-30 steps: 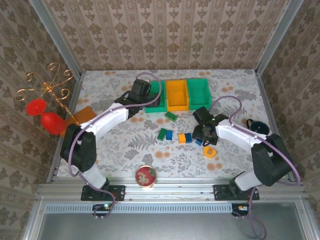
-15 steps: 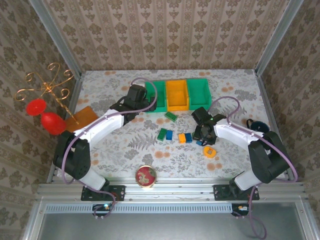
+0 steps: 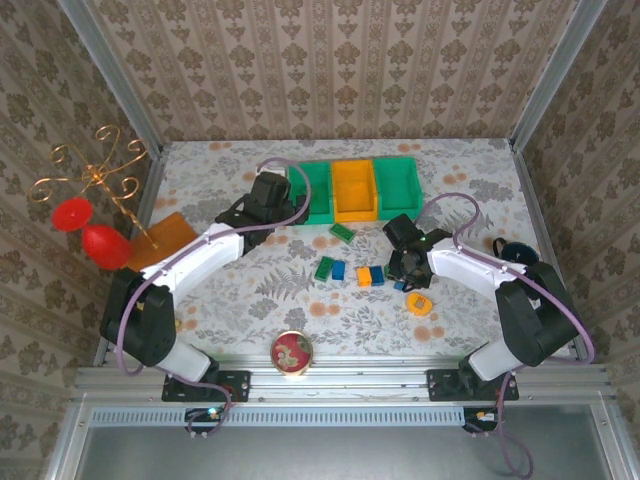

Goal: Sort the legos into containers by color
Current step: Pick up the lego from the center of the table.

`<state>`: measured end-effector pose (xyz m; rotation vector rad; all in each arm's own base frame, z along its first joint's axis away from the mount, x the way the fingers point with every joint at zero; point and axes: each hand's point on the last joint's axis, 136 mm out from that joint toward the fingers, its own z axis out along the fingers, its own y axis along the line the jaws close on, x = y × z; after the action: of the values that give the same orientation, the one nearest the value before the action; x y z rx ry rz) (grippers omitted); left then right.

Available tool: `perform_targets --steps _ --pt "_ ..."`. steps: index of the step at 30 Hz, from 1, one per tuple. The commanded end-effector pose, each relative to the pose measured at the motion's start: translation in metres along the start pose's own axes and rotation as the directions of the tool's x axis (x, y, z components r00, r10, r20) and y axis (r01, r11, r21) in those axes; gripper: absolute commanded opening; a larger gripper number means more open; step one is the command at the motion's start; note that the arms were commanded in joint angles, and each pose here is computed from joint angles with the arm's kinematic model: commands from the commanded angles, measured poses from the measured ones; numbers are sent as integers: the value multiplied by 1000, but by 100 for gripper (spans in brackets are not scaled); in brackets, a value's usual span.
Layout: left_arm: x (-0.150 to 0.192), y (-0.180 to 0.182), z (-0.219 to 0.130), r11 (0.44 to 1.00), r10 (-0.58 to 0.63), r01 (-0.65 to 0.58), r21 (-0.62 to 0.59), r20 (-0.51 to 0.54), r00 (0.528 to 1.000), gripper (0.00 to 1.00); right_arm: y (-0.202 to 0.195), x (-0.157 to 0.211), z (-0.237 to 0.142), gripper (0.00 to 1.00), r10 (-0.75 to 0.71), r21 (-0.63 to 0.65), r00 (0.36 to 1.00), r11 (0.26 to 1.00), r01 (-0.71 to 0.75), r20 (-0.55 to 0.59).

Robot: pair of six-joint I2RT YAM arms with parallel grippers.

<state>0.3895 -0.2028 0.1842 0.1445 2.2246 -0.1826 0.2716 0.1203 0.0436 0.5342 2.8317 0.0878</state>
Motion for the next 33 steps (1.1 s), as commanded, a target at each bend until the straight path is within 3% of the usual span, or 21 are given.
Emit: perform_targets --steps 1,18,33 --pt "-3 7 -11 999 -20 20 -25 27 999 100 -1 4 5 34 -7 20 1000 1000 7 -23" --pt "1 31 -33 996 -68 72 -50 67 995 100 10 -19 -54 27 -51 -21 992 998 54 112" --pt "24 41 -39 996 -72 73 -58 25 997 100 95 -84 -101 27 -196 -112 942 966 234 273"
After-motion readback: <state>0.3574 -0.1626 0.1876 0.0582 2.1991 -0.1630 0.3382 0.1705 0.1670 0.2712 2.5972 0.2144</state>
